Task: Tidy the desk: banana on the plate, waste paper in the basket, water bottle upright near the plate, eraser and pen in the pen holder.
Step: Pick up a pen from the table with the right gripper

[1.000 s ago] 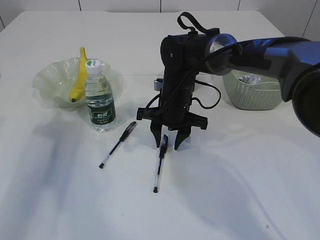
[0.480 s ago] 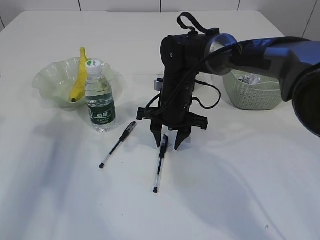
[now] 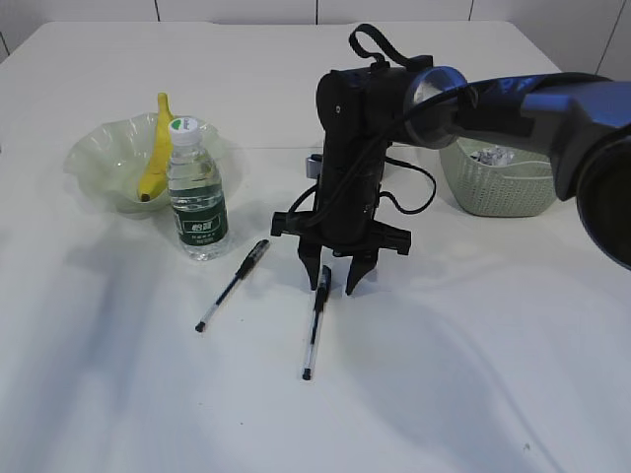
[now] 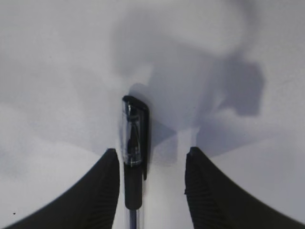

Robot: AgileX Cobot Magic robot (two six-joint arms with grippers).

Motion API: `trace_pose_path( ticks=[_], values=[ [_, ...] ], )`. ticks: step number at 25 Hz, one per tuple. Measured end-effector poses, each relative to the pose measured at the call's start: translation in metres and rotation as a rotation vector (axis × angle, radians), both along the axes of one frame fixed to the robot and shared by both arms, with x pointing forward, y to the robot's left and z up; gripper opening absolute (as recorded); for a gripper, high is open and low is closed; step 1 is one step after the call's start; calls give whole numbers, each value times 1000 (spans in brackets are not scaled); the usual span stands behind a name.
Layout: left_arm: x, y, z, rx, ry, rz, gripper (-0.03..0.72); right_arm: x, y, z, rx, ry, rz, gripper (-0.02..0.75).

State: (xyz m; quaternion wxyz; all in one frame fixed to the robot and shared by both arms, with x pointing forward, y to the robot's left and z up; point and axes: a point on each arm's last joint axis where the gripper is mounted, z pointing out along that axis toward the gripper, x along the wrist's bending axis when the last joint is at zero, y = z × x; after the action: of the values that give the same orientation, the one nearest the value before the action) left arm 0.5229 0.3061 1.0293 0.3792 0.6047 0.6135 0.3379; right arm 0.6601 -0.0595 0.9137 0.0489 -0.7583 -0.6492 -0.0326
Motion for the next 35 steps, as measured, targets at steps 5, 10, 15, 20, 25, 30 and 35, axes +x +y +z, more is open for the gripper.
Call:
trace_pose_path(
  ticks=[5,10,15,20,25,30,35],
  values=[
    [0,0,0,0,0,0,496,0,0,0,-2,1,-13,337],
    [0,0,0,0,0,0,496,0,-1,0,-9,-2,-19,337],
    [0,0,0,0,0,0,496,0,-1,0,-10,-1,-30,337],
    [0,0,0,0,0,0,496,0,-1,0,-10,0,-45,337],
    [0,0,0,0,0,0,496,0,-1,0,-10,1,-51,338],
    [0,0,0,-1,0,0,496,0,-1,0,-10,1,-51,337],
    [0,0,0,-2,0,1,496,1,-2,0,-17,-2,-55,337]
  ],
)
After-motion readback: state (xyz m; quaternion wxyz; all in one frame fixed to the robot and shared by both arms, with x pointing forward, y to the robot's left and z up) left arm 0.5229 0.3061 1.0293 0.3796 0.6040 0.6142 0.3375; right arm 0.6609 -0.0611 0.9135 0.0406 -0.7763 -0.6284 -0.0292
